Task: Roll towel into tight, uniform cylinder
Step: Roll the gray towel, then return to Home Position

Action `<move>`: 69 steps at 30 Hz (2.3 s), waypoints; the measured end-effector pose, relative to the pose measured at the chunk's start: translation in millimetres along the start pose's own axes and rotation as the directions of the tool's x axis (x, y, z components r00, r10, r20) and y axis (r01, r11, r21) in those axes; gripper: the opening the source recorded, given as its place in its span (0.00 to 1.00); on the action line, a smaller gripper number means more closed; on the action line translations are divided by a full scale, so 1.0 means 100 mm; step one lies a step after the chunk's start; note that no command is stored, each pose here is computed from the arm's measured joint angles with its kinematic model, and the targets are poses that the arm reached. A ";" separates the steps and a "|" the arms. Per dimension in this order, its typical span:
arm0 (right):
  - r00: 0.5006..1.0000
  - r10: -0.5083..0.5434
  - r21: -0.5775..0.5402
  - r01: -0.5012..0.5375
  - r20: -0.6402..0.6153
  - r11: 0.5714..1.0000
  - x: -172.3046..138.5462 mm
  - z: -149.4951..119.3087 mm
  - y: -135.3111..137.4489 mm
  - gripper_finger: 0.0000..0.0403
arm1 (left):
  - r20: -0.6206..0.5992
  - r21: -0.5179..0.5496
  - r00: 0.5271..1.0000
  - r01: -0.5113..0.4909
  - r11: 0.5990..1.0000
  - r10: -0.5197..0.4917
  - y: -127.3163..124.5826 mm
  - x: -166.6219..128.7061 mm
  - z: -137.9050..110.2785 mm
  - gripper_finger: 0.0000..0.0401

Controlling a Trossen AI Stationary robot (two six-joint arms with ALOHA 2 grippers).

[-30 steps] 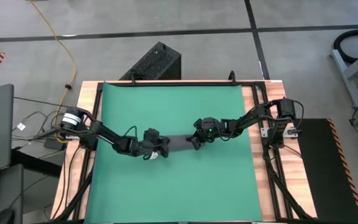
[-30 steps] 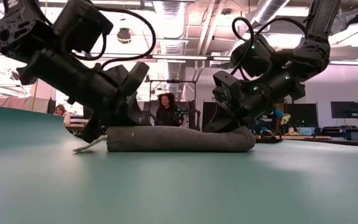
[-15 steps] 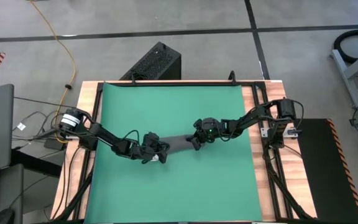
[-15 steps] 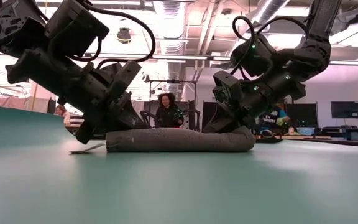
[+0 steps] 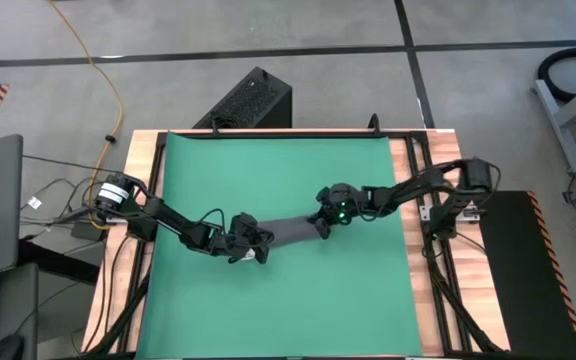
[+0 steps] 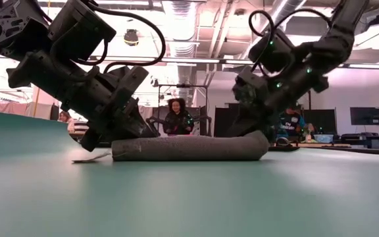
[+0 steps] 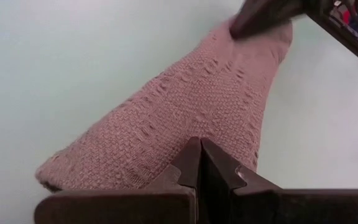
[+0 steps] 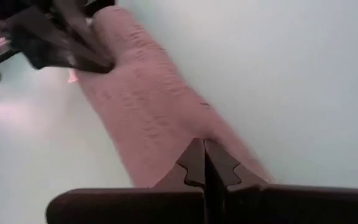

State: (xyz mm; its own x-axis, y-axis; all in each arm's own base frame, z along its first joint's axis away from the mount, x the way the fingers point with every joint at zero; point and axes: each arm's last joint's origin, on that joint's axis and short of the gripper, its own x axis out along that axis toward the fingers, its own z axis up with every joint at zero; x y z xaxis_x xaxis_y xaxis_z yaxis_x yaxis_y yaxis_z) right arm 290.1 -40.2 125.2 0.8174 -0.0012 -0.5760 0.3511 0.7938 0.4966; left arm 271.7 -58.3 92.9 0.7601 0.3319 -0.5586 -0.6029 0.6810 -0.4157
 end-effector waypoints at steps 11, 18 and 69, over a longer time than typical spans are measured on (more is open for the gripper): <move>0.990 -0.049 -0.164 0.070 0.129 0.984 -0.62 0.26 0.26 0.03 | -0.028 0.037 1.000 0.014 0.999 -0.013 0.04 0.04 0.05 0.00; 0.996 0.003 -0.241 0.020 0.092 0.970 -0.55 0.13 0.42 0.03 | -0.035 0.031 0.999 0.039 0.999 -0.038 0.05 0.07 0.09 0.00; 0.838 0.247 -0.276 -0.121 0.486 0.954 -1.47 0.23 0.53 0.07 | 0.399 0.156 0.865 0.261 0.953 -0.302 -0.06 -1.38 1.31 0.00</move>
State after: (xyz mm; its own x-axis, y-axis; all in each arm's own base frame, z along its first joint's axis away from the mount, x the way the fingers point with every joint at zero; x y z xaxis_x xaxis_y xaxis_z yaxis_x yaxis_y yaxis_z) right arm 199.3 -12.0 250.8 0.9939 -0.1003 -0.0449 0.1098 0.9247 0.3646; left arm 202.4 -22.1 266.5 0.9370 0.3419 -0.0711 -0.3381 0.8373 -0.4297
